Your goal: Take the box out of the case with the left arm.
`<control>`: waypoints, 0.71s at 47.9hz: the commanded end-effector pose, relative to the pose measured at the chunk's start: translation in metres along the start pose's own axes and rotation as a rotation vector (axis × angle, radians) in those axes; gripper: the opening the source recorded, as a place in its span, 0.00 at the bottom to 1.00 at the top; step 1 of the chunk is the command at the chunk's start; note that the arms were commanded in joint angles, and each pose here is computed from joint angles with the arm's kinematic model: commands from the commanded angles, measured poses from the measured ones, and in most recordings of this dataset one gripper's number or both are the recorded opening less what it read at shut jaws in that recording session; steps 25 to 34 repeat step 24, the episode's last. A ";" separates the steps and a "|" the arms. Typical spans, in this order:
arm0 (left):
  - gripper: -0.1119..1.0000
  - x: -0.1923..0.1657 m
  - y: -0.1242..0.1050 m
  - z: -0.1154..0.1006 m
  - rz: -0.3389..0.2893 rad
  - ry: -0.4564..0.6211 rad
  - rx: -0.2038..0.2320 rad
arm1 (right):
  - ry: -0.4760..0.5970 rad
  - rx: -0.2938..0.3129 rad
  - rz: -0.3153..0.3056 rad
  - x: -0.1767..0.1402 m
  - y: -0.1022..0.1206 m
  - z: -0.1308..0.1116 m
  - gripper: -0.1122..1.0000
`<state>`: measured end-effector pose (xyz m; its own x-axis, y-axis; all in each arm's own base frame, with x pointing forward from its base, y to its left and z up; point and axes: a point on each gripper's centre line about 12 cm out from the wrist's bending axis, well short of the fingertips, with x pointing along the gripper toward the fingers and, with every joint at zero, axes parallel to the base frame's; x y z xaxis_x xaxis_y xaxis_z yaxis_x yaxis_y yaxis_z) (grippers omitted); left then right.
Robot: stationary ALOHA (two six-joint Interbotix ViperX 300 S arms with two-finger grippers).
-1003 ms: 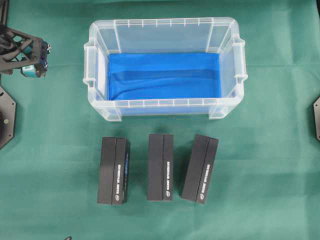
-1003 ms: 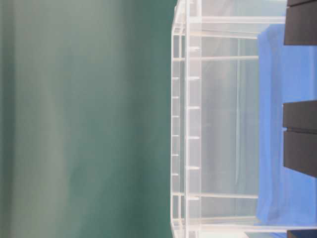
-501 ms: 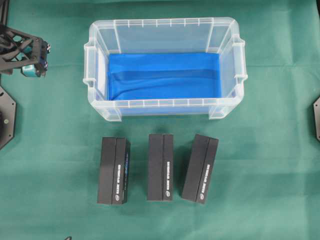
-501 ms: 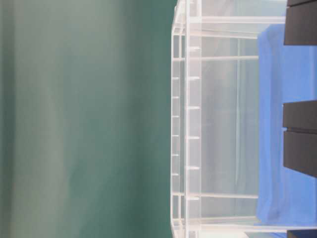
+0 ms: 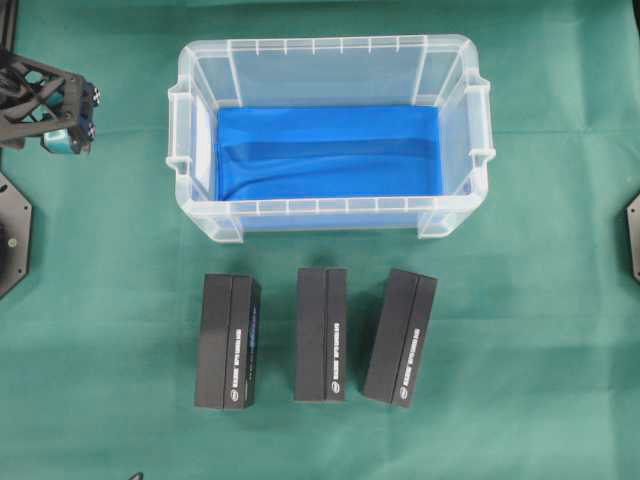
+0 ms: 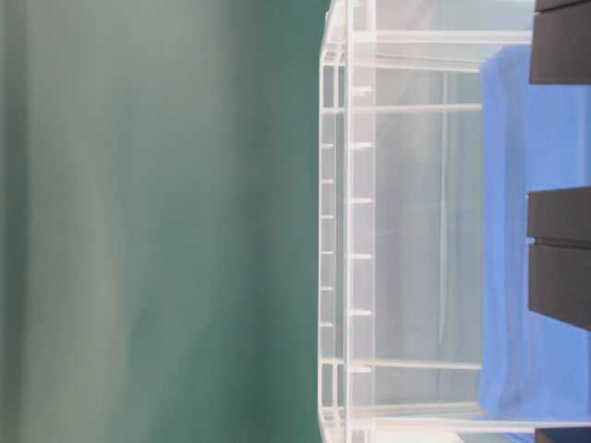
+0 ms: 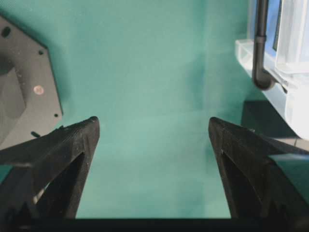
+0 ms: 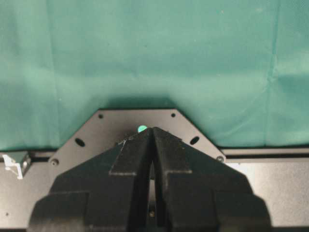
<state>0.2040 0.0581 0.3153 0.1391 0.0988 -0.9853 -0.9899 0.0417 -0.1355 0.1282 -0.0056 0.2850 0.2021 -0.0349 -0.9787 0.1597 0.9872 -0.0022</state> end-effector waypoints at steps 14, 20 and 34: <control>0.88 -0.006 0.000 0.003 -0.017 -0.010 -0.010 | -0.005 0.005 -0.001 -0.002 0.000 0.003 0.16; 0.88 -0.006 0.000 0.003 -0.015 -0.011 -0.012 | -0.005 0.005 -0.001 -0.002 0.000 0.003 0.16; 0.88 -0.006 0.000 0.003 -0.018 -0.012 -0.012 | -0.005 0.005 0.000 -0.002 0.000 0.003 0.16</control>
